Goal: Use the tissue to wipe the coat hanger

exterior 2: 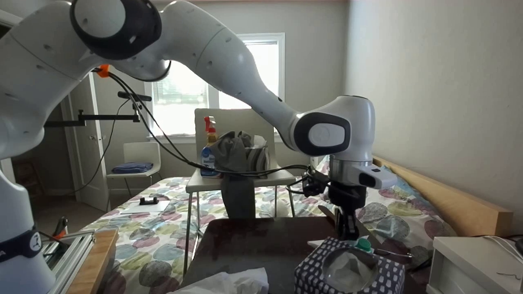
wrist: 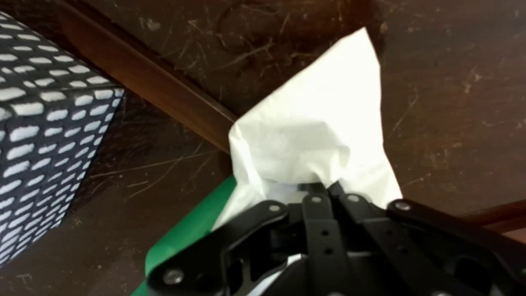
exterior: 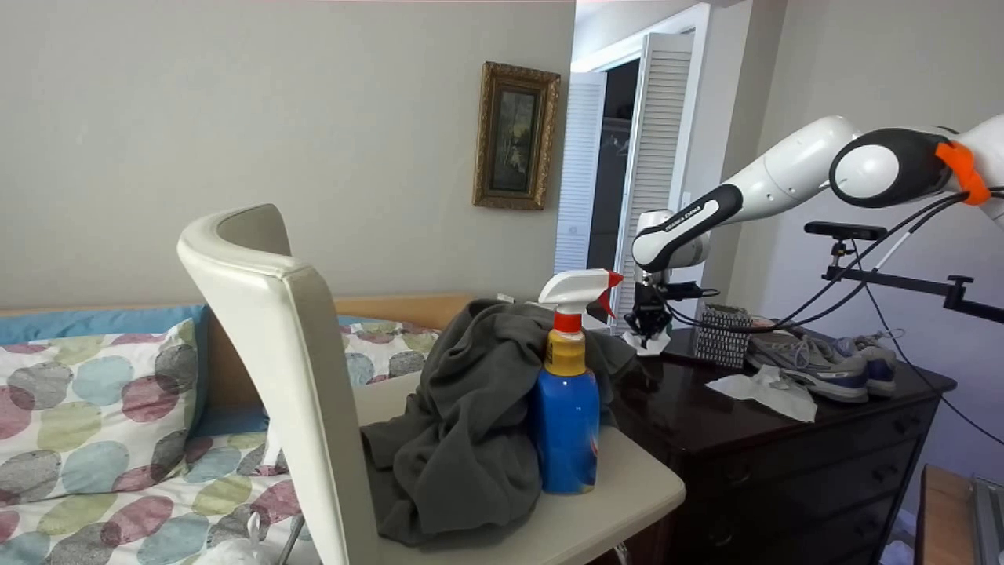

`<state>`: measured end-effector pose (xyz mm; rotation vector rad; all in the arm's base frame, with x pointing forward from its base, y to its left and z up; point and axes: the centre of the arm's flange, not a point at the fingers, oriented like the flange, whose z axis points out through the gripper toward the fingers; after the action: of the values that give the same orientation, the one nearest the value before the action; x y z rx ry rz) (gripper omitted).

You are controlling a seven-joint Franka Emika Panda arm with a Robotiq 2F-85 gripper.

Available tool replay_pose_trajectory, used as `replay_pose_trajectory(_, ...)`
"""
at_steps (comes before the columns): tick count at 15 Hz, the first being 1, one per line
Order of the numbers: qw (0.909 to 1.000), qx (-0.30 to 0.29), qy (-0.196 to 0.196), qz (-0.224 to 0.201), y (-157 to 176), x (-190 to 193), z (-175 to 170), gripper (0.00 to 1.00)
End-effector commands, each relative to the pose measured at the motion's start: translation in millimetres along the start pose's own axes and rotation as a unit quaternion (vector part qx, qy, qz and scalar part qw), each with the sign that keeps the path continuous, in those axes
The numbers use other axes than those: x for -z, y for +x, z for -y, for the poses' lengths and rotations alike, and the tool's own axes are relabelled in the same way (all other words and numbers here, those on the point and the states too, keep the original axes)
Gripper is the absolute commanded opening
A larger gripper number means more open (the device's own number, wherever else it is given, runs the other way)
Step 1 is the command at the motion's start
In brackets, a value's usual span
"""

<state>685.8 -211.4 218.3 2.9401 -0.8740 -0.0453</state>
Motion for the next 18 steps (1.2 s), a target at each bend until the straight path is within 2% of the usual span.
replay_pose_trajectory(1,0.9988,0.013,-0.032,0.033,-28.5,-27.7,-17.0,0.01)
replay_pose_trajectory(11,0.992,0.046,-0.106,0.051,-48.3,-38.2,-40.7,0.01)
replay_pose_trajectory(14,0.9922,0.05,-0.104,0.045,-45.6,-39.0,-37.5,0.01)
replay_pose_trajectory(18,0.9955,0.043,-0.079,0.03,-36.6,-35.7,-23.8,0.01)
